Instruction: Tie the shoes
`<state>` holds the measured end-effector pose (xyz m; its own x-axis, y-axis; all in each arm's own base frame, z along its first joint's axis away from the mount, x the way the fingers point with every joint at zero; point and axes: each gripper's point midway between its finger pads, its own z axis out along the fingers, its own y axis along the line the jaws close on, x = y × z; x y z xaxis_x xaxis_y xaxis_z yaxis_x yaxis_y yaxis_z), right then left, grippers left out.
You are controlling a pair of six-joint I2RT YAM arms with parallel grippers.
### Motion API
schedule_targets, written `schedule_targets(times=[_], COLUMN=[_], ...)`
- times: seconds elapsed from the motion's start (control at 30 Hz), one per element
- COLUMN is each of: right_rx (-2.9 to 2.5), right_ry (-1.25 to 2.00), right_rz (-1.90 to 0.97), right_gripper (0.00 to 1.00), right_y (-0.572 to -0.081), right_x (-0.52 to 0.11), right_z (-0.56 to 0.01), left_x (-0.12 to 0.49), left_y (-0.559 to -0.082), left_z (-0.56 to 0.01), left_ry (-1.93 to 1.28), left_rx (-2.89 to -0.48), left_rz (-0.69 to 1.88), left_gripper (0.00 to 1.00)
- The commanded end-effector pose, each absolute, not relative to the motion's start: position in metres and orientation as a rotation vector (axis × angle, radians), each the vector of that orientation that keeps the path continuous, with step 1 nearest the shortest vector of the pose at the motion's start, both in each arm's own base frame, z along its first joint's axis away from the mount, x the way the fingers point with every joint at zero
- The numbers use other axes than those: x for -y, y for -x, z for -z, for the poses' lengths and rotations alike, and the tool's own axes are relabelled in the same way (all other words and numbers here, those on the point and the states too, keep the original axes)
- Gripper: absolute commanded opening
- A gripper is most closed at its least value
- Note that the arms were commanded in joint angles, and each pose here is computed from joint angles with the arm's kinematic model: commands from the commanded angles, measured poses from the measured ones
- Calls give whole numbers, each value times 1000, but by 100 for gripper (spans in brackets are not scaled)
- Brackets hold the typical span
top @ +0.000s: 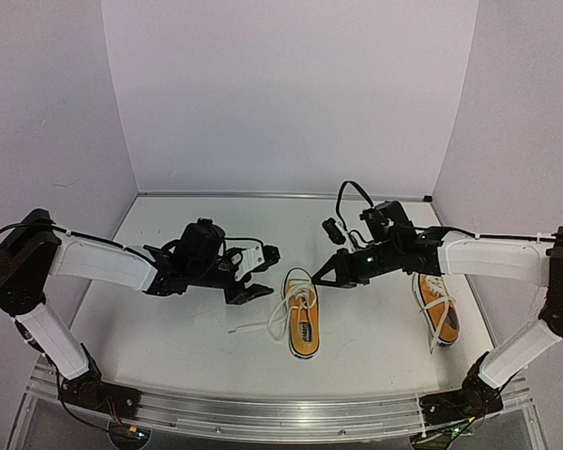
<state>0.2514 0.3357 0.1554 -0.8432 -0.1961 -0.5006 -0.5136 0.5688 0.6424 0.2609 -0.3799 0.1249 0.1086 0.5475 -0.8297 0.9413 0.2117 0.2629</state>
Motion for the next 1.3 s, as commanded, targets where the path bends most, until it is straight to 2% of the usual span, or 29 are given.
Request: schedule_targets(times=[0.0,0.53,0.87,1.17,1.27], right_rx=[-2407,-2383,-2382,-2389,-2386], right_ry=[578,557,543,542,541], right_rz=[-1101,-1066,-1056,-1056,-1054], right_gripper=[0,0,0,0,0], right_y=[-255,-259,-260,-261,-262], right_x=[-328,-322,-320,-320,-321], right_z=[-163,-175,-177,-176,-177], left_x=[347,321,328,333,333], left_y=[-256,-223,-211,-206,-202], left_z=[-112,-24,-26,-39,-30], left_ry=[-1490,-1778,-1818,-1836,-1885], left_rx=[-1711,-2133,-2144,-2105,-2128], left_rz=[433,445,545,492,401], left_gripper=[54,40,39,43,43])
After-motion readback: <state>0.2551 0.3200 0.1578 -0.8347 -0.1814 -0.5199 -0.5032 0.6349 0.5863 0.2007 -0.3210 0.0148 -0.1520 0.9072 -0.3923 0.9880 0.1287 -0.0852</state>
